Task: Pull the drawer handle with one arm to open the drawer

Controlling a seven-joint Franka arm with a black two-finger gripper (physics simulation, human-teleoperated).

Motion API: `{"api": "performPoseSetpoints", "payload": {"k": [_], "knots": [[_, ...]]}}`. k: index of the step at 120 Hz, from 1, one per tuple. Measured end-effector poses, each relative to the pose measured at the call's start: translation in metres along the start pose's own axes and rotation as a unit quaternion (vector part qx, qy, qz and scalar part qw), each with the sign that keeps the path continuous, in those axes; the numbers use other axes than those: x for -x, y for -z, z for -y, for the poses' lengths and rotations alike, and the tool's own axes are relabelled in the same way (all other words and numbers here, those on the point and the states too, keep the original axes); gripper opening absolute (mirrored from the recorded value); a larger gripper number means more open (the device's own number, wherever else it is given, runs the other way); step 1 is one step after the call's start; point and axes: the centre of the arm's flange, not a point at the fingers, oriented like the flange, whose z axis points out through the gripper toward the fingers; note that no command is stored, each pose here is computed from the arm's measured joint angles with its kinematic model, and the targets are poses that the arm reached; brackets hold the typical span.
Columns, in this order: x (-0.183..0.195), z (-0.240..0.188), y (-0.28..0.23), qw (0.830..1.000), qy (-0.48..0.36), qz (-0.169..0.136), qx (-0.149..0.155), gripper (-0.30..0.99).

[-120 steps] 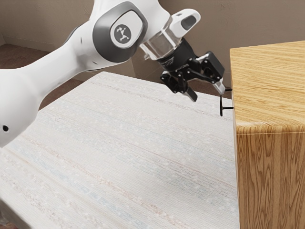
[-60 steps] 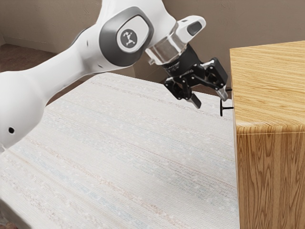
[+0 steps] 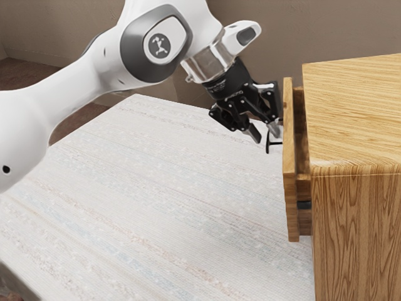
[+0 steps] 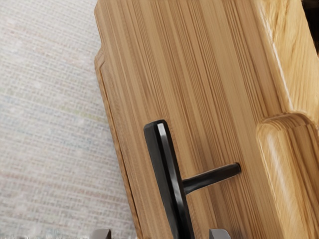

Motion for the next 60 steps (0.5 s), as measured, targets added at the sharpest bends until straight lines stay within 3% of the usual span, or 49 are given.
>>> {"api": "performPoseSetpoints", "payload": {"k": [60], "knots": [[0.006,0.010,0.020,1.000,0.006,0.002,-0.023,-0.03]]}}
